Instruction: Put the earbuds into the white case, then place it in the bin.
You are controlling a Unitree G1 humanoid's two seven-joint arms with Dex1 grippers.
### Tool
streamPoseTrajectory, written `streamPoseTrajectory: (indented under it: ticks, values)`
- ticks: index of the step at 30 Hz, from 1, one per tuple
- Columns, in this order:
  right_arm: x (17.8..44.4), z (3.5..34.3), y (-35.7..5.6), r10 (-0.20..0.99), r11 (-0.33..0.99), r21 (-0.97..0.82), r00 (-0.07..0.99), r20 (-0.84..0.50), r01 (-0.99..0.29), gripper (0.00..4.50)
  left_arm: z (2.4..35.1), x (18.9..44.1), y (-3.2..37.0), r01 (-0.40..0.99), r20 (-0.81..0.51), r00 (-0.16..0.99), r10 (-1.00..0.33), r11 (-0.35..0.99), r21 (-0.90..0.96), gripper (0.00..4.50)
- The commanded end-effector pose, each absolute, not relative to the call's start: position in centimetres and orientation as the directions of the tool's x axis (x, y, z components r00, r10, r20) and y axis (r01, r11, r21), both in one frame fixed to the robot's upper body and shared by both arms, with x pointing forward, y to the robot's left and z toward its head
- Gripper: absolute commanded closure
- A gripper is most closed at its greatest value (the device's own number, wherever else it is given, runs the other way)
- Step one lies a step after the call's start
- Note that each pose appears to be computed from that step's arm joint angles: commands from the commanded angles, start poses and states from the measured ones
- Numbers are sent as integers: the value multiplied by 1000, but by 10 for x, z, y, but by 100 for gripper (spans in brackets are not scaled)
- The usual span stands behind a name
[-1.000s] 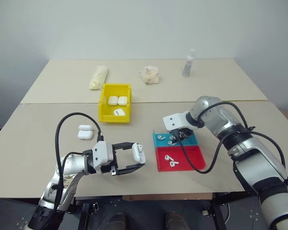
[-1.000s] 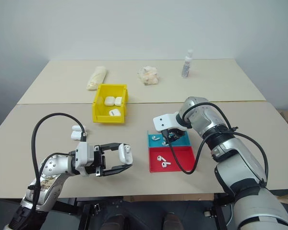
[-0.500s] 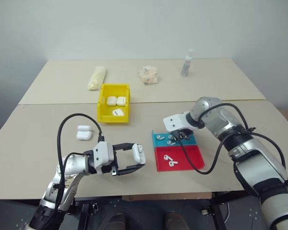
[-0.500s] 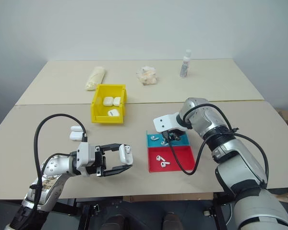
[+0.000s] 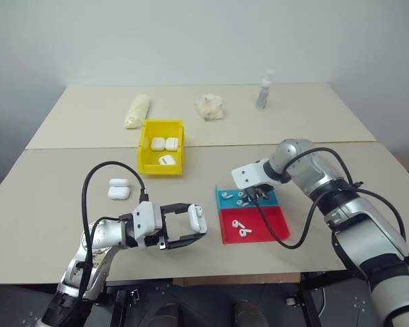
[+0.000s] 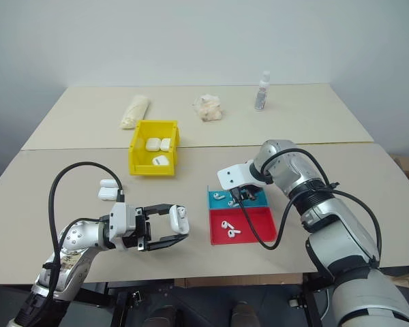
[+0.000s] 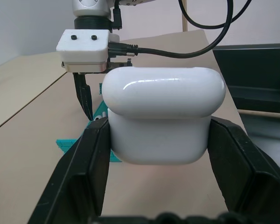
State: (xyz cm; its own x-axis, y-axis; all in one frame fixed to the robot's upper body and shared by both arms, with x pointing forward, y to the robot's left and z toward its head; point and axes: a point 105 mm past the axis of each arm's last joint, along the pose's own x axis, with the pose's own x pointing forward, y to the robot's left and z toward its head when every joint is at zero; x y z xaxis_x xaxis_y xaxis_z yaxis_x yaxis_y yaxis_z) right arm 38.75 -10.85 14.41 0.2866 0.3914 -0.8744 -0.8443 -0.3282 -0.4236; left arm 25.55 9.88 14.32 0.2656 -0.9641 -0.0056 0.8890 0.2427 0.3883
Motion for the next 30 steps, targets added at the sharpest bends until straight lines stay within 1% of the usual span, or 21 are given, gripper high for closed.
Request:
streamPoseTrajectory:
  ticks: [1,16,19,29,30]
  values:
    - [387,143,-109,402,-337,-427,282,-871,-839,259,150,253,96,876,20,254,-967,239,419,172]
    - [385,142,-108,404,-385,-433,272,-873,-815,259,150,254,95,872,17,257,-966,240,426,172]
    - [385,141,-108,400,-387,-433,274,-874,-814,309,150,254,95,873,16,258,-966,240,424,172]
    - [387,140,-110,392,-381,-438,287,-874,-814,309,150,254,95,872,17,258,-966,240,427,172]
    - [386,140,-110,392,-381,-438,287,-874,-814,326,150,254,95,872,17,258,-966,240,427,172]
